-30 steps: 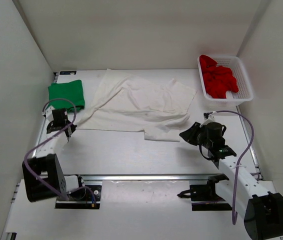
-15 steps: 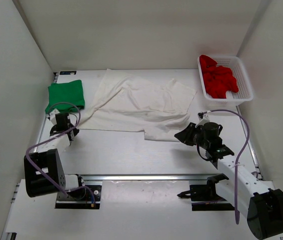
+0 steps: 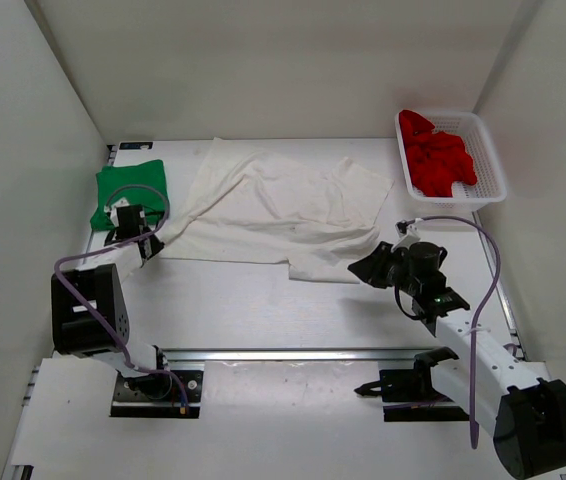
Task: Fold and stack the t-shirts
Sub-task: Flatten out the tshirt
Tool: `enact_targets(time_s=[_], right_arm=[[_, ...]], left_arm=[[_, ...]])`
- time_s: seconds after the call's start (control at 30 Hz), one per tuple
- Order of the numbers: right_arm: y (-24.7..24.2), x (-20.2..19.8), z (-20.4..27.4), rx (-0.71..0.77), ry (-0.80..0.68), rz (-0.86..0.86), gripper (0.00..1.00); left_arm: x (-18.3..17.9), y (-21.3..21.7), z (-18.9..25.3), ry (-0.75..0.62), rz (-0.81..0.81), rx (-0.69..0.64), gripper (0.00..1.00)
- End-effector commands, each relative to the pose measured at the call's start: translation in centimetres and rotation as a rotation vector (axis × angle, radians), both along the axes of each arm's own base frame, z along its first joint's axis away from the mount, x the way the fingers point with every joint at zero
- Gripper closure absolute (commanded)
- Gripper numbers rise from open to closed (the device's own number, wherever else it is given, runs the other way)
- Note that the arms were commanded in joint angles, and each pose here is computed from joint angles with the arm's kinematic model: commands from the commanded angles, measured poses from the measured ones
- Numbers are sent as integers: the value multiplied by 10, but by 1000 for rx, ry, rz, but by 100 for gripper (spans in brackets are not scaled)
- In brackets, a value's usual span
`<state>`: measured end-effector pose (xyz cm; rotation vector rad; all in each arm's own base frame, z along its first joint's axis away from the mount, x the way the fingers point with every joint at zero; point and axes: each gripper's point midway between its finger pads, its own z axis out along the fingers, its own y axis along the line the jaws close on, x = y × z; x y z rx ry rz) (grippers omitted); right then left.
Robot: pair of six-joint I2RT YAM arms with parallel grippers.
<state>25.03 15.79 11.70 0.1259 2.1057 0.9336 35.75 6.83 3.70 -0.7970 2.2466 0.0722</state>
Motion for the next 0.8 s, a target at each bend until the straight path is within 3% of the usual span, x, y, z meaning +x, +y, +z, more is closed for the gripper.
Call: enact_targets(time_s=[0.0,0.3,0.5,0.6,0.77], right_arm=[[4,13,41,21,-132,18,86],[-9,11,10,-29,-27,-27,86],[-8,14,-3,-40,12,-22,86],[-7,17,1,-33,2,-20,86],[-5,16,2,-31,-7,-8,86]], left_arm=[[2,6,6,4,29,-4,62],[3,12,-26,168,50,-101,59],[35,18,1,130,-48,-48,51],[34,25,1,201,-107,22,52],[17,27,-2,193,-89,40,55]])
